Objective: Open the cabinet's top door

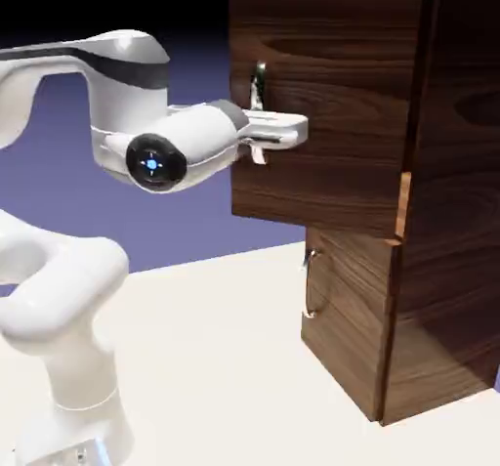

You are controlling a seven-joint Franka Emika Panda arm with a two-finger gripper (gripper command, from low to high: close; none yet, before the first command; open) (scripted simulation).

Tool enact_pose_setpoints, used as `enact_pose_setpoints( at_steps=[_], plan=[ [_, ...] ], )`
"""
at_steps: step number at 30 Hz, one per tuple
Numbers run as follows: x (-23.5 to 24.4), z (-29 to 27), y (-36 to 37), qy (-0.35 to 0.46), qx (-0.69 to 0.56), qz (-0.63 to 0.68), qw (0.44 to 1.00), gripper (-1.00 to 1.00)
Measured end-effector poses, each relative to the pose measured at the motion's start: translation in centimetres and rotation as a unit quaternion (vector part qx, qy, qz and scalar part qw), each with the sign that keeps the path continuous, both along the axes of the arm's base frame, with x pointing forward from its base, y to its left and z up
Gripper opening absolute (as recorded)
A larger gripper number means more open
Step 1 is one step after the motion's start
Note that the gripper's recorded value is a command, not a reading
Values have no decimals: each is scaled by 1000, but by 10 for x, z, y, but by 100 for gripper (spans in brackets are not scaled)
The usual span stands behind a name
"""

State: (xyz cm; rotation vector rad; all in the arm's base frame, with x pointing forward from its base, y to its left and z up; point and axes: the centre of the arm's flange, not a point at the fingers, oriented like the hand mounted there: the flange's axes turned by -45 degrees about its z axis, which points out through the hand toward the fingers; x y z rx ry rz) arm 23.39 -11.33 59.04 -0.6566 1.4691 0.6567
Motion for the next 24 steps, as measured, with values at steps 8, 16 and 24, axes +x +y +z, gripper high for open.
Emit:
enact_pose_setpoints(
  at_steps=[8,16,24],
  plan=[
    [-2,0,-70,0,0,130,992,-100],
    [12,0,-131,0,0,245,970,-100],
    [30,0,-172,0,0,325,946,100]
  ],
)
